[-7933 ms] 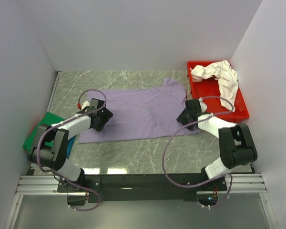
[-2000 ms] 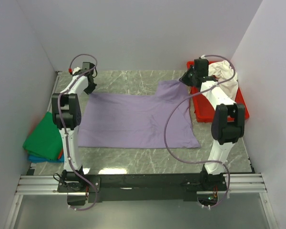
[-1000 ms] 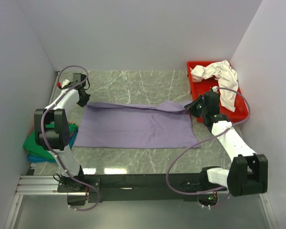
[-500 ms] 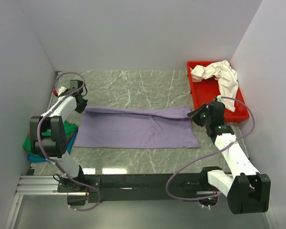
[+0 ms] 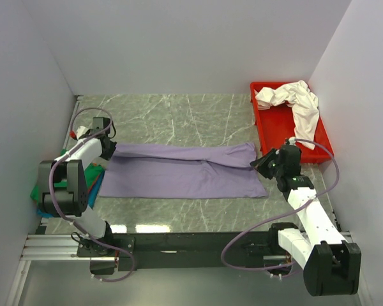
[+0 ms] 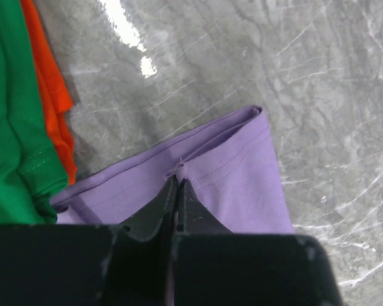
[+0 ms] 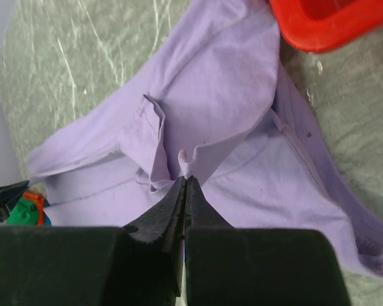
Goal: Fold and stack the t-shirts
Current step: Fold the tshirt
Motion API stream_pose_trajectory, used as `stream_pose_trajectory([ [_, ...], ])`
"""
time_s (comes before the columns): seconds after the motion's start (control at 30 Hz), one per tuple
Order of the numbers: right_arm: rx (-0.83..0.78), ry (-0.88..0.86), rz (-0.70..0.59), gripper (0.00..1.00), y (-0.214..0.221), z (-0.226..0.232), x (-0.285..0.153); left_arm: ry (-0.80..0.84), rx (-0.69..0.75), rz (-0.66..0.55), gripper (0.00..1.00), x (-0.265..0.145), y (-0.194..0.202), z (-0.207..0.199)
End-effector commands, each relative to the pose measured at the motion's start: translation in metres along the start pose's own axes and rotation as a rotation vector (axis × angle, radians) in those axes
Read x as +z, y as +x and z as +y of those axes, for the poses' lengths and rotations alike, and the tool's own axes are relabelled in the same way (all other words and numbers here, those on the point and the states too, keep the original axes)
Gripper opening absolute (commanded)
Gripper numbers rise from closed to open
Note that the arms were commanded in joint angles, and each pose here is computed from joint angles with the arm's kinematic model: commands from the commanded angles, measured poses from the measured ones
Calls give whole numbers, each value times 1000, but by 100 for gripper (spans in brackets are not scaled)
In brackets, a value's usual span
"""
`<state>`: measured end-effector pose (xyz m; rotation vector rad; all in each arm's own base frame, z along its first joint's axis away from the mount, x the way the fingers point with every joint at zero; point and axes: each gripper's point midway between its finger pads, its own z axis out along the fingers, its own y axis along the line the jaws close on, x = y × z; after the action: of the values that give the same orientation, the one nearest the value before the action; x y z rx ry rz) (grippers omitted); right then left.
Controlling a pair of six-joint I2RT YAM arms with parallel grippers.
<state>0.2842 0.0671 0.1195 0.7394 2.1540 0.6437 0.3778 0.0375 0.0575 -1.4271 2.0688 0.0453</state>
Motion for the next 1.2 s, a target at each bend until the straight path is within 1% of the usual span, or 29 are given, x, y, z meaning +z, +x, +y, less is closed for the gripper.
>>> stream_pose_trajectory([
  [0.0,-18,-18,9,0,3,0,0,75,-55,-28,5,-12,-10,-9],
  [0.03,-18,-15,11,0,3,-2,0,79,-61,-30,7,-12,-9,-8],
  [0.07,-20,-13,15,0,5,-3,0,85,-71,-27,15,-14,-7,-4],
  [0.13,-28,-17,14,11,4,-2,-2,103,-83,-17,22,-18,-4,-2],
  [0.17,-30,-14,15,15,4,-2,-3,112,-92,-18,36,-21,-2,2],
  [0.2,-33,-16,8,27,2,-1,-5,118,-106,-17,47,-23,-1,3],
  [0.23,-37,-20,8,33,1,1,-5,127,-114,-14,64,-26,-1,4],
  [0.27,-48,-23,7,41,-2,5,-8,133,-126,-19,72,-31,-1,6],
  [0.33,-59,-32,-1,47,-6,9,-10,147,-137,-23,83,-37,-3,7],
  [0.4,-79,-73,-1,50,-11,24,-12,176,-135,-25,84,-44,-5,4],
  [0.43,-86,-61,13,50,-10,25,-7,183,-132,-25,83,-46,-4,1],
  [0.47,-103,-58,-10,50,-20,33,-6,189,-127,-21,82,-47,-4,-2],
  [0.5,-126,-54,1,50,-17,40,-3,182,-119,-17,82,-48,-3,-2],
  [0.53,-141,-35,27,50,-14,41,7,167,-105,-11,81,-47,1,-2],
  [0.57,-159,-41,10,50,-23,54,9,161,-104,-17,79,-48,-2,-6],
  [0.6,-192,-11,-8,50,-25,57,15,147,-112,-29,77,-47,-5,-5],
  [0.63,-205,27,20,50,-22,54,28,136,-106,-25,77,-46,-4,-4],
  [0.67,-221,36,6,49,-31,63,32,144,-89,-14,77,-49,4,-8],
  [0.7,-238,79,20,49,-27,58,46,147,-88,-10,77,-49,5,-9],
  [0.77,-263,72,39,49,-29,67,58,152,-87,-8,77,-50,6,-11],
  [0.8,-268,93,88,48,-19,62,71,149,-87,-11,77,-50,6,-12],
  [0.83,-297,89,109,48,-9,69,76,141,-81,-7,77,-49,8,-11],
  [0.87,-322,91,110,48,-7,74,80,139,-82,-8,77,-49,6,-13],
  [0.9,-340,116,133,48,2,69,88,136,-80,-7,77,-50,6,-14],
  [1.0,-395,118,168,48,26,73,102,127,-75,-6,77,-48,8,-14],
  [1.1,-433,146,169,48,35,70,117,139,-76,0,77,-47,10,-15],
  [1.17,-452,152,137,48,31,71,123,137,-71,1,77,-47,10,-15],
])
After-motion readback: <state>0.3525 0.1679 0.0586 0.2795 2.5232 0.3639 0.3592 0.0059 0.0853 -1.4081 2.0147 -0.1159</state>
